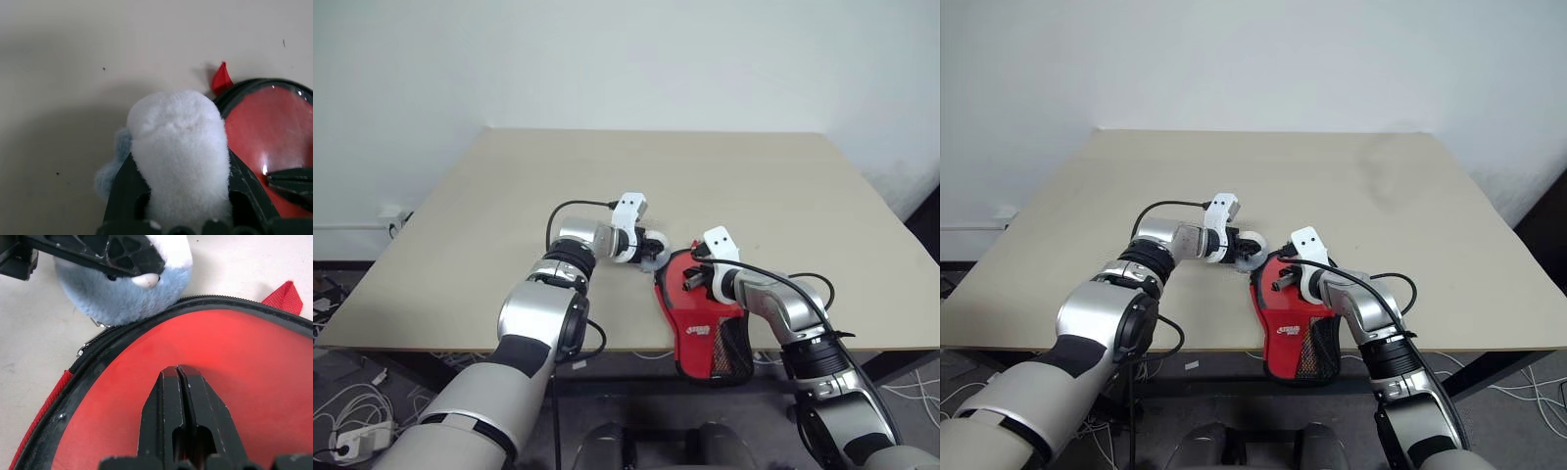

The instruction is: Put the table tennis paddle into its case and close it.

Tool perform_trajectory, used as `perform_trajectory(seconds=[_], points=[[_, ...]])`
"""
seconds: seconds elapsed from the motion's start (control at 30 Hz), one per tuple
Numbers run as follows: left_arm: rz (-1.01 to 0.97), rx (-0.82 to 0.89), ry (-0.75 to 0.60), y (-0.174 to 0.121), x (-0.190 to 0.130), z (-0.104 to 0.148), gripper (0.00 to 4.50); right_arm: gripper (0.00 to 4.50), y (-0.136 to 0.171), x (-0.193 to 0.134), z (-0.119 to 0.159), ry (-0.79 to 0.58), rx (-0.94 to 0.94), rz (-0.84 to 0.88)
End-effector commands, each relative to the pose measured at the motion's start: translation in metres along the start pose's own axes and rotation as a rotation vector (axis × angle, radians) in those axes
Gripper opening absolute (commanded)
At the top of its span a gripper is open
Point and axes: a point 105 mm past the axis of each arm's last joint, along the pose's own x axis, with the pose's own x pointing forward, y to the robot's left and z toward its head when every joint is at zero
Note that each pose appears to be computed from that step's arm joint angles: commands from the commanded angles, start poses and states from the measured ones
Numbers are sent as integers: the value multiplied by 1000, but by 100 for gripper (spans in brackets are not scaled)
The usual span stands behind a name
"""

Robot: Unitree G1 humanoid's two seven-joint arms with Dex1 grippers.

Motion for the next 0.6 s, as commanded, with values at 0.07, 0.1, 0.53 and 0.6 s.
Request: perform_trajectory(seconds=[0.07,0.1,0.53,0.6], points=[[62,85,-129,-6,-7,43,110,0,10,0,-6,18,8,43],[76,93,-144,-7,-8,47,110,0,12,0,-7,24,8,48],[118,193,-226,-28,-3,72,110,0,22,-3,-21,63,26,60],[124,217,-235,-34,-1,74,110,0,21,-4,-23,63,36,46]])
